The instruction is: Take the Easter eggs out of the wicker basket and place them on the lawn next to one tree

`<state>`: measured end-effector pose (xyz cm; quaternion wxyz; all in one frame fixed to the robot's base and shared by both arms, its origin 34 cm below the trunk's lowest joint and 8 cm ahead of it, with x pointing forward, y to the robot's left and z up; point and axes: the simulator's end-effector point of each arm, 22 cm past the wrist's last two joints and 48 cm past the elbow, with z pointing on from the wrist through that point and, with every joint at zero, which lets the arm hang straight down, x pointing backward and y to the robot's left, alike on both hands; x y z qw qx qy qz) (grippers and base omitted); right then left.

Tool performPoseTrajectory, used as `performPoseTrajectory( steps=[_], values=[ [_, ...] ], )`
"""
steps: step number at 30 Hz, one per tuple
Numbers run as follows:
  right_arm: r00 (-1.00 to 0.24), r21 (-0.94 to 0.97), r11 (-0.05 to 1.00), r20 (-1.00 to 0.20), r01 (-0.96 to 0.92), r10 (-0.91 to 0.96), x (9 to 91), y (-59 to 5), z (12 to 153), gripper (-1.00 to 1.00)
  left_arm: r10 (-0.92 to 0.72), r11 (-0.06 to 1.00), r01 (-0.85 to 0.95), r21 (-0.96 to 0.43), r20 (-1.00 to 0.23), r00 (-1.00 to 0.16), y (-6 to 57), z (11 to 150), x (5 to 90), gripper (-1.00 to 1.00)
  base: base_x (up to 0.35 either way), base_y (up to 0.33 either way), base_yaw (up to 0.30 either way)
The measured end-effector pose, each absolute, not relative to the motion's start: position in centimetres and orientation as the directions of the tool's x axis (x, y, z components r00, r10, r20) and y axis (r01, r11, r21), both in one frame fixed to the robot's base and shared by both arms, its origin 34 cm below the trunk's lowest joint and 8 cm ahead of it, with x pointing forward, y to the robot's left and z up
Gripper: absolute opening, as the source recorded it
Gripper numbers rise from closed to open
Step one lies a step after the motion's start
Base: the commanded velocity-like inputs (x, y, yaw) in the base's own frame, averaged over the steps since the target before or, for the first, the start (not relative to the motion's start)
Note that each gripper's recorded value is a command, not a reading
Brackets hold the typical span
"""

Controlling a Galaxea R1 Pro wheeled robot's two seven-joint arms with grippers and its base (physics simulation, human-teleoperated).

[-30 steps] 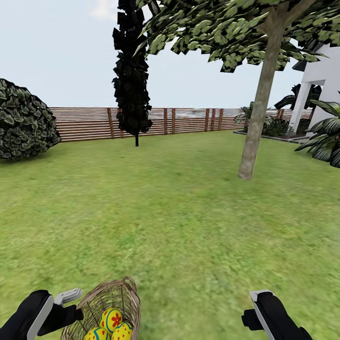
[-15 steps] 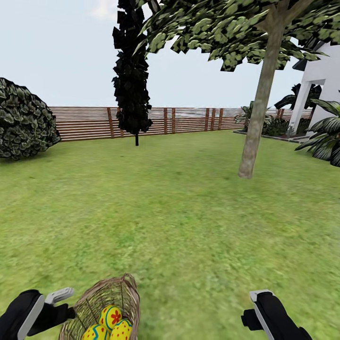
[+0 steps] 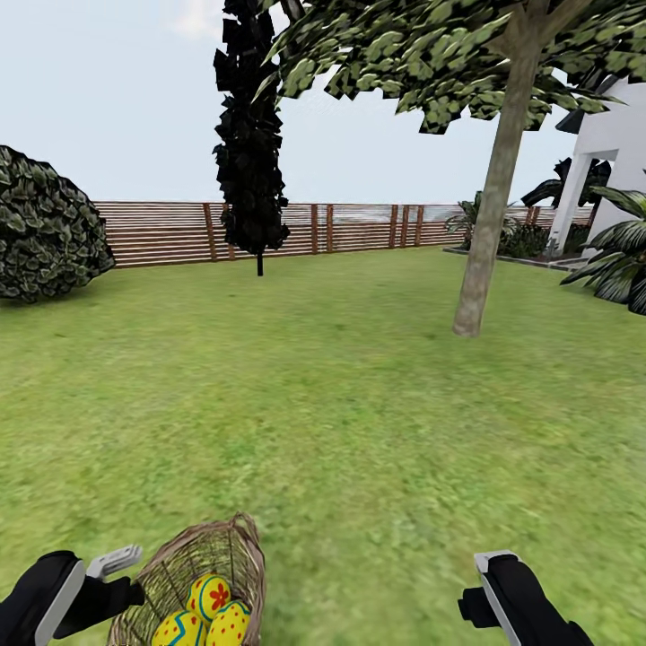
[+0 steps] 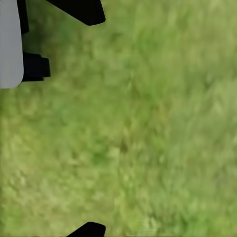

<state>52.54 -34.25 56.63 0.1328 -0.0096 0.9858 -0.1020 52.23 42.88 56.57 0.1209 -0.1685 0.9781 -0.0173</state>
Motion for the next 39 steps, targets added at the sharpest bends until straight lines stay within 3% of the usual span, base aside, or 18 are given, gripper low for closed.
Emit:
performPoseTrajectory(
  steps=[39],
  values=[
    [-0.964, -0.202, 0.979, -0.261, 0.009, -0.045, 51.4, -34.2, 48.9, 1.0, -0.332, 0.943, -0.324, -0.076, -0.231, -0.914, 42.7, 48.8, 51.1, 1.0, 0.0, 0.0, 0.0]
  ],
)
